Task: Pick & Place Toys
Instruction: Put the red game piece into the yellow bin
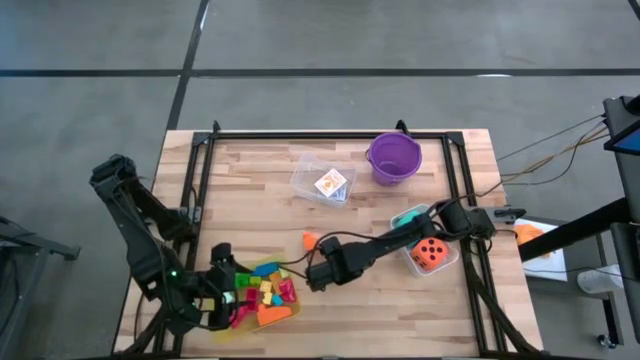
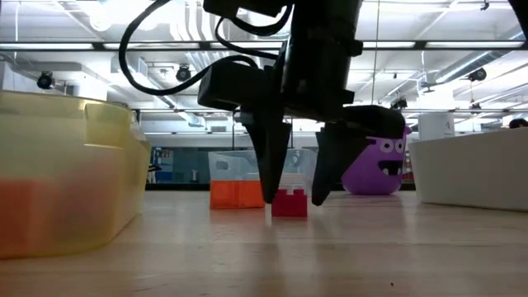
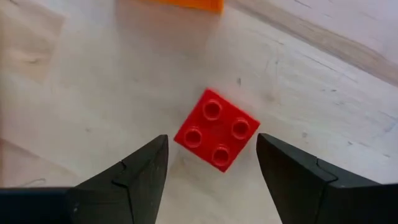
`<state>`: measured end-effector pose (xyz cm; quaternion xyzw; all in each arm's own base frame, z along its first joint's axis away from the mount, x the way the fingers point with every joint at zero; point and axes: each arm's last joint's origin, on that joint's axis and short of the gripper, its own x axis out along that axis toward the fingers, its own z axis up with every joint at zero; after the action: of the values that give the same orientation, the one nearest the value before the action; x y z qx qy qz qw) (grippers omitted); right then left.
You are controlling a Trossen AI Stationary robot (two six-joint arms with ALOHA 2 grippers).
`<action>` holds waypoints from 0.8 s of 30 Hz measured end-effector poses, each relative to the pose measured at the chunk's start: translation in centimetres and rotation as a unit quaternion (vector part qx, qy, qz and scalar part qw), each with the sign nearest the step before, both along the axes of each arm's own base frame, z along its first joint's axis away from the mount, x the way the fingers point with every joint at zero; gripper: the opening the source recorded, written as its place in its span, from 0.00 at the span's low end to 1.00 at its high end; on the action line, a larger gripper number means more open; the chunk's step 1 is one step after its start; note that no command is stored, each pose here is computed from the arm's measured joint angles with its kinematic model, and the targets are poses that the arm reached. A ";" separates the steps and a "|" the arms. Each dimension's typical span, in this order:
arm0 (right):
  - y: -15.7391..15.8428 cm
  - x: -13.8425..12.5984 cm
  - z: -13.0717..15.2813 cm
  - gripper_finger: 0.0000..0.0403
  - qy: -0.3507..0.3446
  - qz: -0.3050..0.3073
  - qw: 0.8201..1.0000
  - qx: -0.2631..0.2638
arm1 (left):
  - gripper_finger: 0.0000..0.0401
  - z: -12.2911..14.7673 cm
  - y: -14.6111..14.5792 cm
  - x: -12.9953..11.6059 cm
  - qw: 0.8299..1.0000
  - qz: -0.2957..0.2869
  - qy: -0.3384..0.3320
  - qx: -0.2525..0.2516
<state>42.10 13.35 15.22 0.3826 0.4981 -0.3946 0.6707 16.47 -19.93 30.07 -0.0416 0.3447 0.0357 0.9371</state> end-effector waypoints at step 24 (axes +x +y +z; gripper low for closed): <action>0.5 0.5 -1.5 0.34 -0.019 -0.067 0.998 -0.006 | 0.82 -0.1 -0.2 0.1 0.999 0.001 0.011 -0.032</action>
<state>42.60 13.82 13.71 0.4181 0.4562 -0.4344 0.6545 16.54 -20.09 30.01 -0.0718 0.3558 0.0260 0.9314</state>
